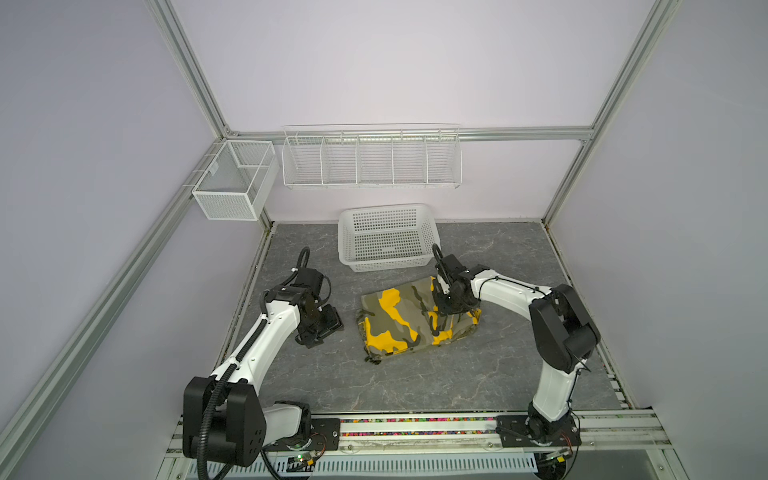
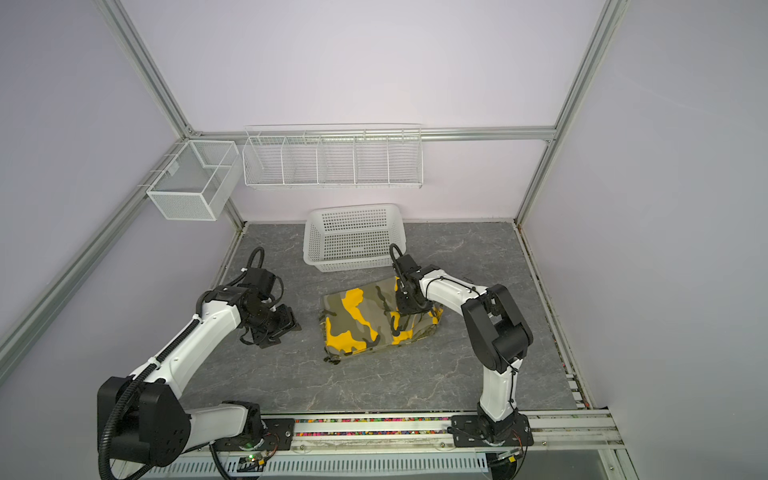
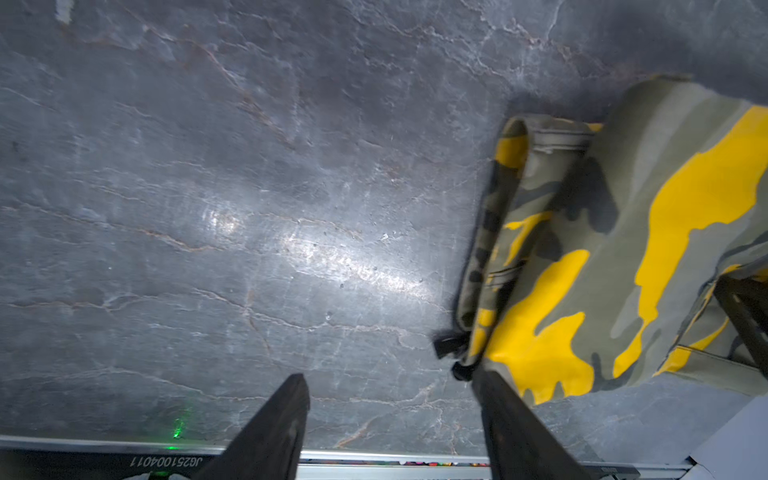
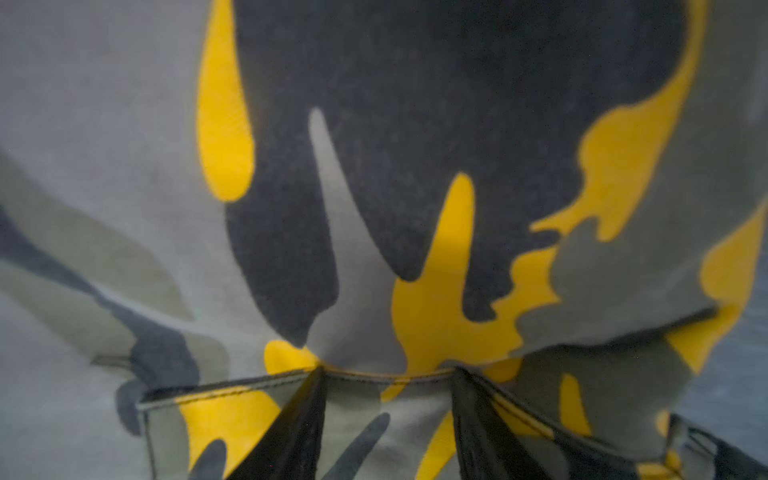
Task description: Fold and stack the trousers
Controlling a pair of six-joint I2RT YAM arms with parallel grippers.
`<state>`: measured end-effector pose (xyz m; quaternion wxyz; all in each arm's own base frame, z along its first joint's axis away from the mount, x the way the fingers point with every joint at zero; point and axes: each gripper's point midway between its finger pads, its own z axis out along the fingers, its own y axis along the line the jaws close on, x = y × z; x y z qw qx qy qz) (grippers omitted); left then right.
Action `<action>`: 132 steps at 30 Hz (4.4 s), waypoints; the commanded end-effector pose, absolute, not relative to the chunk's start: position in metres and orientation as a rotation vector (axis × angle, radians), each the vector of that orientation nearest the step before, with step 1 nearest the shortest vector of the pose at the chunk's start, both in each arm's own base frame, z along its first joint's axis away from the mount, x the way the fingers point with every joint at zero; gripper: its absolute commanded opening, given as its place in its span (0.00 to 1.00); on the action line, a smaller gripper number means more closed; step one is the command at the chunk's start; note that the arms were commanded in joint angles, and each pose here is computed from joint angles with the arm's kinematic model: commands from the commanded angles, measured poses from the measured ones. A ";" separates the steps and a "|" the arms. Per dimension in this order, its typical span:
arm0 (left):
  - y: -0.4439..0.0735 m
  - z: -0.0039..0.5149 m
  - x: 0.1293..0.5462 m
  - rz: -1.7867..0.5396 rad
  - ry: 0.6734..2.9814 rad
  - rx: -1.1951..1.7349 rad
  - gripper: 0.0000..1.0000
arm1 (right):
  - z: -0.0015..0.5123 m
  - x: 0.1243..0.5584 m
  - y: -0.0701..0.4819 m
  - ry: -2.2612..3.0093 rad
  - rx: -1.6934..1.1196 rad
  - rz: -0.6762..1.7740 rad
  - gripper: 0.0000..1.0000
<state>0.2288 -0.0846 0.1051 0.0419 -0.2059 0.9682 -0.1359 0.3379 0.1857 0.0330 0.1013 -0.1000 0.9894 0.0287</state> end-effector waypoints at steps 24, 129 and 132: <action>-0.106 0.139 0.256 -0.602 2.857 -0.473 0.75 | 0.106 0.395 0.072 2.678 0.067 0.189 0.97; -0.040 0.156 0.377 -0.258 2.328 -0.056 0.99 | 0.135 0.416 -0.033 2.196 0.161 0.237 0.88; -0.020 0.150 0.382 -0.118 2.230 -0.054 0.99 | 0.132 0.402 -0.025 2.145 0.129 0.175 0.88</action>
